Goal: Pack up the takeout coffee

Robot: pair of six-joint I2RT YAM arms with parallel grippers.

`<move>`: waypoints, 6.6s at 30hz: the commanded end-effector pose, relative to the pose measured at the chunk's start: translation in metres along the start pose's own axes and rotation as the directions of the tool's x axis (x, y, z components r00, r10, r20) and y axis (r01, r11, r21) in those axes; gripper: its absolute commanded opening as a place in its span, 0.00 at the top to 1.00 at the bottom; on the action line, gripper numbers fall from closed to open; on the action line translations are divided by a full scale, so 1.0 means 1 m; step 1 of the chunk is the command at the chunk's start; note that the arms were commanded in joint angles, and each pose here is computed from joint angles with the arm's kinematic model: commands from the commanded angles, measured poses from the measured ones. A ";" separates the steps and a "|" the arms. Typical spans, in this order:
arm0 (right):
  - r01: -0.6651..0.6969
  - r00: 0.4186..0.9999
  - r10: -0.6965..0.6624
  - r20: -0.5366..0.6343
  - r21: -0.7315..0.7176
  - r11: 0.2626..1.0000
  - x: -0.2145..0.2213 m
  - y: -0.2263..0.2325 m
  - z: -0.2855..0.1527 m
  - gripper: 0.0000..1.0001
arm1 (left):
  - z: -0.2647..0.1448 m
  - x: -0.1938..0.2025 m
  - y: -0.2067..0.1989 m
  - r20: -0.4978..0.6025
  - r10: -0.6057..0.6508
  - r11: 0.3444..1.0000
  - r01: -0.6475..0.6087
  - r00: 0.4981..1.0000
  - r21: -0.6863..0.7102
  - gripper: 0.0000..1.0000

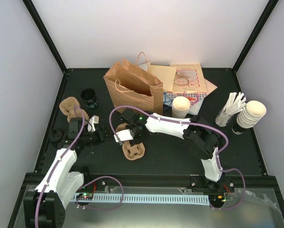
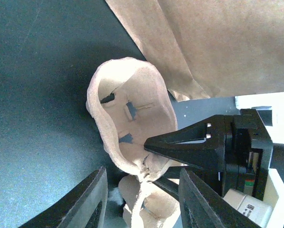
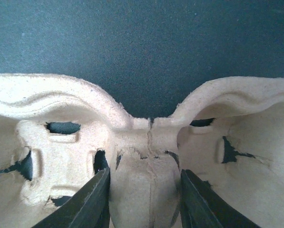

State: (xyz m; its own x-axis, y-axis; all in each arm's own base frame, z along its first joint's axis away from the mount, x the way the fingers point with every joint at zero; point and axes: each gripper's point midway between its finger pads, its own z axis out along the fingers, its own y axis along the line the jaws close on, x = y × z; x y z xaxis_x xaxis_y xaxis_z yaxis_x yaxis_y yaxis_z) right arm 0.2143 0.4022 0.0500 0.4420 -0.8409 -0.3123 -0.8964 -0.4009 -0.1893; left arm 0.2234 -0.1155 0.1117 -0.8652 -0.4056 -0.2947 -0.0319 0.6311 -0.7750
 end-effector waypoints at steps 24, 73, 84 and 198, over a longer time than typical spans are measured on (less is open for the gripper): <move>-0.227 0.859 0.001 0.512 0.378 0.898 -0.038 0.050 -0.245 0.64 | -0.068 -0.039 -0.112 0.229 0.148 0.971 -0.185 0.962 0.152 0.56; -0.635 0.763 0.133 0.633 0.694 0.339 0.095 0.089 -0.377 0.66 | -0.002 -0.112 -0.221 0.668 -0.080 0.909 0.329 0.740 -0.256 0.64; -0.587 0.750 0.063 0.658 0.620 0.521 0.043 0.086 -0.409 0.64 | -0.031 -0.103 -0.222 0.538 0.217 0.926 0.002 0.815 -0.378 0.98; -0.840 0.464 0.667 0.583 0.050 0.540 -0.004 0.101 -0.171 0.58 | -0.055 0.000 -0.273 -0.024 0.838 0.544 -0.839 0.544 -0.028 0.98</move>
State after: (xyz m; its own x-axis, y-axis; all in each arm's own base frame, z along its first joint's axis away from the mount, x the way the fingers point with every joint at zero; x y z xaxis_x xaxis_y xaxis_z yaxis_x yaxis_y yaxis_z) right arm 0.1394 0.3047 0.2235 -0.3677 -0.3584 -0.8581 -0.8233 0.5546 0.1211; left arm 0.2078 -0.2375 0.3442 -0.5260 0.3532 -0.7737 0.6639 0.7391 -0.1140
